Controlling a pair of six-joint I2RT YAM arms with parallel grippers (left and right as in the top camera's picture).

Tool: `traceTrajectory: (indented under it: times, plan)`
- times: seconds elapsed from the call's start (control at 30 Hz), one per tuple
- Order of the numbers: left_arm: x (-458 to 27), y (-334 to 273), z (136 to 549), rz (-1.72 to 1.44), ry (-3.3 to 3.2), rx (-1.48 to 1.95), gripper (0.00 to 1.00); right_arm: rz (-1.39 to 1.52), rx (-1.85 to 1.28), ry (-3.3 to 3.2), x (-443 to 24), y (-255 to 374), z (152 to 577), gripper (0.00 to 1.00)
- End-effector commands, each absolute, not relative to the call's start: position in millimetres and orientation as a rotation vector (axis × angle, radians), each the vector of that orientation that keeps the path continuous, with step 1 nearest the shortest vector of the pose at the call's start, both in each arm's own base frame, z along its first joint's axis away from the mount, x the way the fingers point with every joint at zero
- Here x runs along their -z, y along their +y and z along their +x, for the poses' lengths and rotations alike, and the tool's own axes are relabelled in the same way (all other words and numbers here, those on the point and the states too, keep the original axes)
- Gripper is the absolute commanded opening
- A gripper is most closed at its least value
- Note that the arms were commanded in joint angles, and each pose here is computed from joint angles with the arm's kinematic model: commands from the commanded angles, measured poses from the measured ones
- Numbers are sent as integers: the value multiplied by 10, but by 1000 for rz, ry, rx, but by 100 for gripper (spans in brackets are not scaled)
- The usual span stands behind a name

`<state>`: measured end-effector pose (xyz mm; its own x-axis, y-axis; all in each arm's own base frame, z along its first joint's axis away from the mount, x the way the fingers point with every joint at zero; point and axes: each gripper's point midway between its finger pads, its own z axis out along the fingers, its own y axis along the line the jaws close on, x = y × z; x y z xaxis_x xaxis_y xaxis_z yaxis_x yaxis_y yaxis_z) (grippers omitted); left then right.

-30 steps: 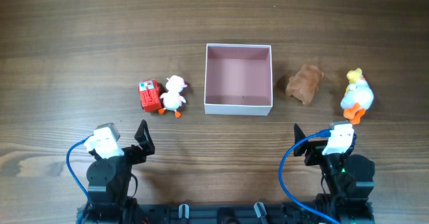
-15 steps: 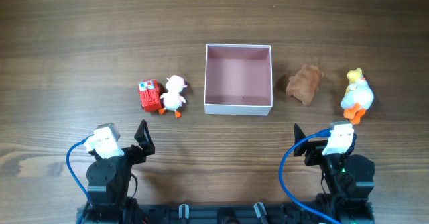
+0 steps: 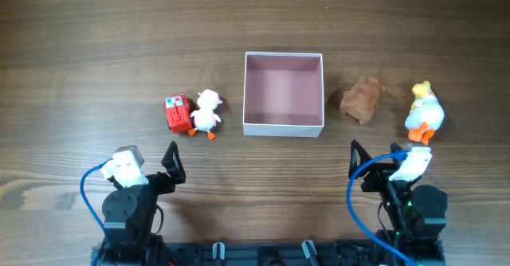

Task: Pack container
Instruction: 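Reach the right gripper to the brown plush and grasp it, then carry the brown plush with the right gripper into the box and release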

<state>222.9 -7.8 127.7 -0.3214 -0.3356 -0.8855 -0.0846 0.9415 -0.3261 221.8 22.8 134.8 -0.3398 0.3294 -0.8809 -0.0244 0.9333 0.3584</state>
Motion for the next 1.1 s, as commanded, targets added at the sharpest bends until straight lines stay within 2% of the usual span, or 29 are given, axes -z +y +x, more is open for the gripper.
traceTrajectory:
  times: [0.0,0.03,0.27,0.4,0.5,0.63,0.73,0.87,0.97,1.07]
  plan:
    - [-1449,-257,2234,-208,1851,348,100,271,-604,1809,-1578,436,2229,100]
    - [-1590,-252,2225,-204,1822,348,99,177,-630,1773,-1728,534,2217,99]
    - [-2344,-109,2295,-292,1792,296,100,97,-568,1858,-2401,550,2358,100]
    - [-2459,-120,2559,-312,1945,269,100,89,-515,2048,-2628,514,2686,99]
    - [-2440,-129,2801,-329,2087,241,100,77,-422,2250,-2626,420,2967,99]
    - [-2267,-51,3142,-386,2269,144,100,196,-276,2520,-2363,190,3302,100]
    - [-1888,27,3306,-426,2415,47,100,228,-278,2653,-1949,182,3562,100]
    - [-1525,23,3373,-438,2527,17,100,328,-230,2811,-1317,110,3711,100]
    - [-1406,22,3384,-442,2564,7,100,515,-120,2919,-822,-23,3716,100]
    - [-1365,22,3388,-443,2577,3,100,542,-106,2978,-422,-28,3790,100]
